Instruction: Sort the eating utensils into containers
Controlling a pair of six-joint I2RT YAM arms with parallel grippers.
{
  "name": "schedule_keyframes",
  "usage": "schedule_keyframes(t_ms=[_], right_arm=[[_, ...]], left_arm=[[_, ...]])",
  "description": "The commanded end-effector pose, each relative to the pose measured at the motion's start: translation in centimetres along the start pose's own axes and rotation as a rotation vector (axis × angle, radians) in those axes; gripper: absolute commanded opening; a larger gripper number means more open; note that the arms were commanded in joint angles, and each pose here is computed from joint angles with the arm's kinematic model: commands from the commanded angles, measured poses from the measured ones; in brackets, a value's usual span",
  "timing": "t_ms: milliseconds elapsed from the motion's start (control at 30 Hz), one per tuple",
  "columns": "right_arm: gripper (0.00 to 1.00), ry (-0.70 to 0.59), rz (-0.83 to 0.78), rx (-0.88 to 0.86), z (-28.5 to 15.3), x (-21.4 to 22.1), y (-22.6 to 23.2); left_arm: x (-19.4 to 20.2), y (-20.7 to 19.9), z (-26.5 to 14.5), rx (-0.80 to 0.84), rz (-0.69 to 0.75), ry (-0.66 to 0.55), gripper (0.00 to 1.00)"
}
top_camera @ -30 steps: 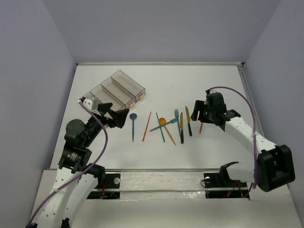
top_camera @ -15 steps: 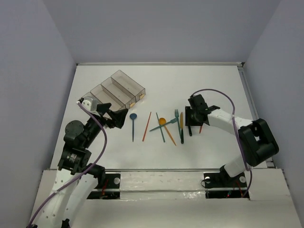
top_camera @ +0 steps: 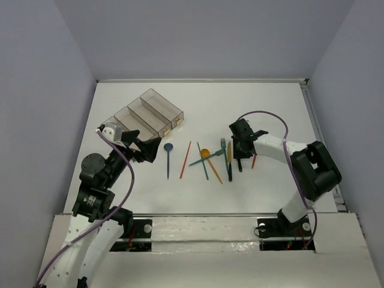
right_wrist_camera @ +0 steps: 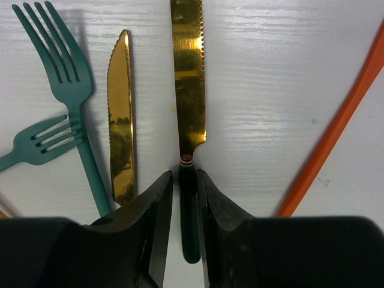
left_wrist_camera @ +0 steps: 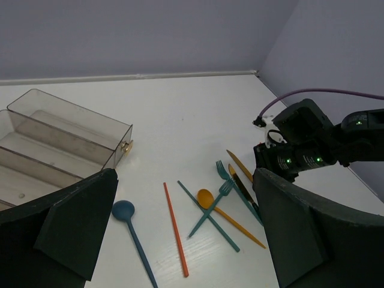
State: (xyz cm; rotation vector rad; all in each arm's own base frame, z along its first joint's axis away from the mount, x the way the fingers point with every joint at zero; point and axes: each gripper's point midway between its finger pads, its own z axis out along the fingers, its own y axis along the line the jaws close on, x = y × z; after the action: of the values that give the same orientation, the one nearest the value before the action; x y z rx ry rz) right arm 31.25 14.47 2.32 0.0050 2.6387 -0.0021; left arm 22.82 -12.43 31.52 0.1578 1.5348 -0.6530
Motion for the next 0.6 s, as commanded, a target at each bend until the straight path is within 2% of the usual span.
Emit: schedule_keyframes(t_ms=[0,67,167,233,433,533,567], right_arm=[[0.21,-0.015,0.021,0.052,0.1,-0.8,-0.2],[0.13,-0.012,0.026,0.065,0.2,-0.7,-0.4],[0.10,-0.028,0.029,0.083,0.0,-1.3,-0.6],[0.04,-0.049,0.030,0.096,-0.6,-2.0,-0.9],[0.00,-0.190,-0.010,0.065,-3.9,-6.8,0.0],[0.00,-0.323,-0.034,-0.076,-7.5,-10.4,3.2],[0.00,-0.380,-0.032,-0.198,-9.1,-11.9,5.7]], left_arm=[[-3.1,-1.0,-0.6,0.022,0.031,-0.084,0.99],[-3.2,-1.0,-0.6,0.021,0.033,-0.089,0.99],[-3.1,-1.0,-0.5,0.019,0.034,-0.085,0.99],[-3.1,-1.0,-0.5,0.018,0.034,-0.085,0.99],[-3.2,-0.8,-0.5,0.010,0.035,-0.088,0.99],[-3.3,-0.6,-0.5,-0.004,0.034,-0.092,0.99],[-3.5,-0.6,-0.7,-0.008,0.033,-0.100,0.99]])
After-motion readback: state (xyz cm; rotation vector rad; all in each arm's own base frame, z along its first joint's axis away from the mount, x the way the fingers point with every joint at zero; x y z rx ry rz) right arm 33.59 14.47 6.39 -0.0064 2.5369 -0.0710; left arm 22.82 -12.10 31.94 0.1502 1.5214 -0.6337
